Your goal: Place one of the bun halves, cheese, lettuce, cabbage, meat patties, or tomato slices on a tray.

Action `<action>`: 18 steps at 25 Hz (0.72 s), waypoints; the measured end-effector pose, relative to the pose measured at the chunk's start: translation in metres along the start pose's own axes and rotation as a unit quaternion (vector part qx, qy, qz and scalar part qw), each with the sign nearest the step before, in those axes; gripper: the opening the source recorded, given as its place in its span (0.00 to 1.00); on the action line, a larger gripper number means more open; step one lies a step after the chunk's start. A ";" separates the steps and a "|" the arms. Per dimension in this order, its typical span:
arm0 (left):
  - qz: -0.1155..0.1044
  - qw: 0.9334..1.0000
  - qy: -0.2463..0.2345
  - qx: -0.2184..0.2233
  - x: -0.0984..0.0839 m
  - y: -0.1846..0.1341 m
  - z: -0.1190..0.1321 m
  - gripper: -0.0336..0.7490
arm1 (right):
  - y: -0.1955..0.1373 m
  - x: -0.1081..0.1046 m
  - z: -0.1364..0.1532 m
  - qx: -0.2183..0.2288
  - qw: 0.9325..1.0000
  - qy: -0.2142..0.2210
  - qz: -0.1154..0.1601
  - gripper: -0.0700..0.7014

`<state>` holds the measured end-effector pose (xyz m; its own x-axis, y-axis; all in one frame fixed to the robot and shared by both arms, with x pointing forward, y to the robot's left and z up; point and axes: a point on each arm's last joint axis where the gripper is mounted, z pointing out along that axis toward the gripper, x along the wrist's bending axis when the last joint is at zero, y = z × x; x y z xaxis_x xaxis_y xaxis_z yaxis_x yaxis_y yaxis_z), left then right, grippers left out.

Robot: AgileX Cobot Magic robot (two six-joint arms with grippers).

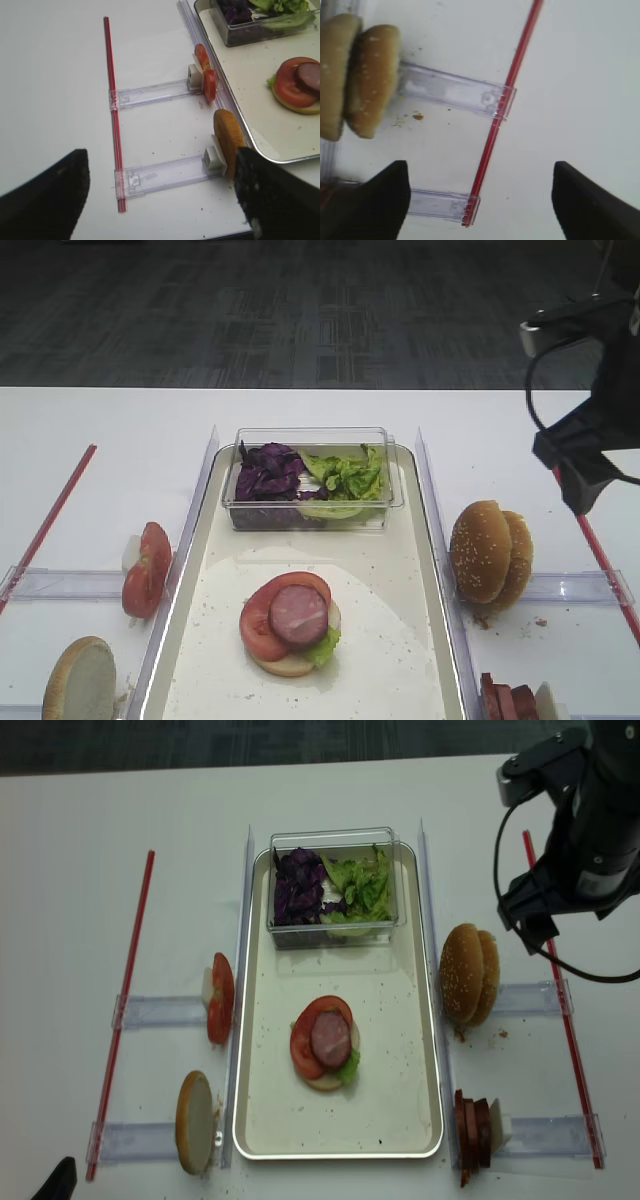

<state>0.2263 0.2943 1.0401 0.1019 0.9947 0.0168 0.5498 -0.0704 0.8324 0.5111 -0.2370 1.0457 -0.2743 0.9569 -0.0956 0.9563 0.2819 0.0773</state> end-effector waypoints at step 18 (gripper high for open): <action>0.000 1.000 0.000 0.000 0.000 0.000 0.000 0.74 | -0.018 -0.084 0.007 0.014 0.989 -0.005 0.149 0.80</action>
<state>0.2263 0.2943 1.0401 0.1019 0.9947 0.0168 0.5498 -0.0704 0.8324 0.5174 -0.3228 1.0456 0.0207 0.9963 -0.0829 0.9970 -0.0143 0.0763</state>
